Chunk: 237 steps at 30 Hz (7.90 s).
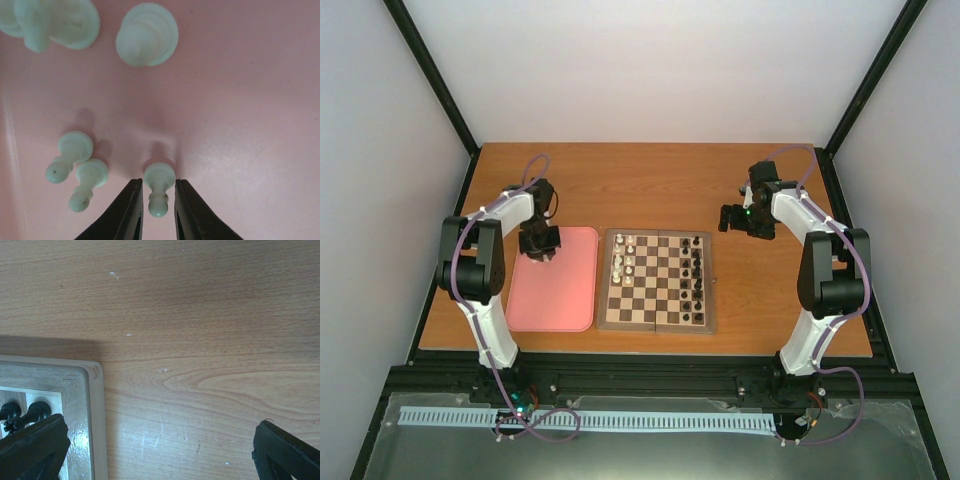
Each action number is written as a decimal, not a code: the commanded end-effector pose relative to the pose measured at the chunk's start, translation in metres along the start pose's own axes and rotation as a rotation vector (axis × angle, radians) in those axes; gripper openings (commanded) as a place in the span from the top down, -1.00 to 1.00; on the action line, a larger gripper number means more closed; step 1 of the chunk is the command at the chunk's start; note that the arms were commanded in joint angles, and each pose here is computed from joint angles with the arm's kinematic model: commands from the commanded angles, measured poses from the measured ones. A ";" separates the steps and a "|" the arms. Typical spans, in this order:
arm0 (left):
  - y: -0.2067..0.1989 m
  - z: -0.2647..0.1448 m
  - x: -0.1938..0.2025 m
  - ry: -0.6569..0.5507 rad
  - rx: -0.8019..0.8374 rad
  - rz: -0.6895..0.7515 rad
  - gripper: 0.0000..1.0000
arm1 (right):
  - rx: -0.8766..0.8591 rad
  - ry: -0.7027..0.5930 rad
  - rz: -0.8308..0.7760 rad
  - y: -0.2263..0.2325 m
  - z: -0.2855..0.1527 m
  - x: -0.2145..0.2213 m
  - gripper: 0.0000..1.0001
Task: Set up the chess pieces on the board
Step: Pick up the chess piece from the storage box, then place the chess piece on the chessboard, then pick up the chess piece from the storage box.
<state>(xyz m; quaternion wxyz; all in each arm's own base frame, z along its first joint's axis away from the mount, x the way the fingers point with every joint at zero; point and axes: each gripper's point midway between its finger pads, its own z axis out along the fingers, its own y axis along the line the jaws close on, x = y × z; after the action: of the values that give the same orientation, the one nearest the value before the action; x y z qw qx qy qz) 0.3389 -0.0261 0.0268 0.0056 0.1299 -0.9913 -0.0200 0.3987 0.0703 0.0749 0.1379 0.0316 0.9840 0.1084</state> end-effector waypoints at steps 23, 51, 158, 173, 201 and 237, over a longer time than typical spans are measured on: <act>-0.008 -0.050 0.008 -0.042 0.070 0.028 0.99 | 0.004 -0.001 0.007 -0.003 0.002 -0.003 -1.00; -0.179 -0.082 0.168 -0.044 0.096 0.601 0.99 | 0.000 -0.015 0.009 -0.003 -0.002 0.001 -1.00; -0.174 -0.153 0.145 -0.154 0.229 0.642 -0.15 | -0.015 -0.006 0.008 -0.002 0.006 0.001 -1.00; -0.020 -0.084 0.000 -0.151 0.094 0.007 -0.05 | -0.017 -0.009 0.007 0.000 0.004 -0.002 -1.00; -0.004 -0.043 -0.089 -0.194 0.006 -0.049 0.02 | 0.011 0.004 0.004 -0.005 0.008 -0.008 -1.00; -0.007 -0.013 -0.076 -0.109 -0.005 -0.011 0.35 | 0.019 0.022 0.011 -0.007 0.016 -0.010 -1.00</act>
<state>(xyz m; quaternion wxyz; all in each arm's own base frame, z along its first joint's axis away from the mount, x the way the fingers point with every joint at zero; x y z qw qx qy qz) 0.4145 -0.0116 0.0469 -0.0562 0.1418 -0.9879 -0.0294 0.4051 0.0702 0.0583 0.1211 0.0335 0.9866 0.1039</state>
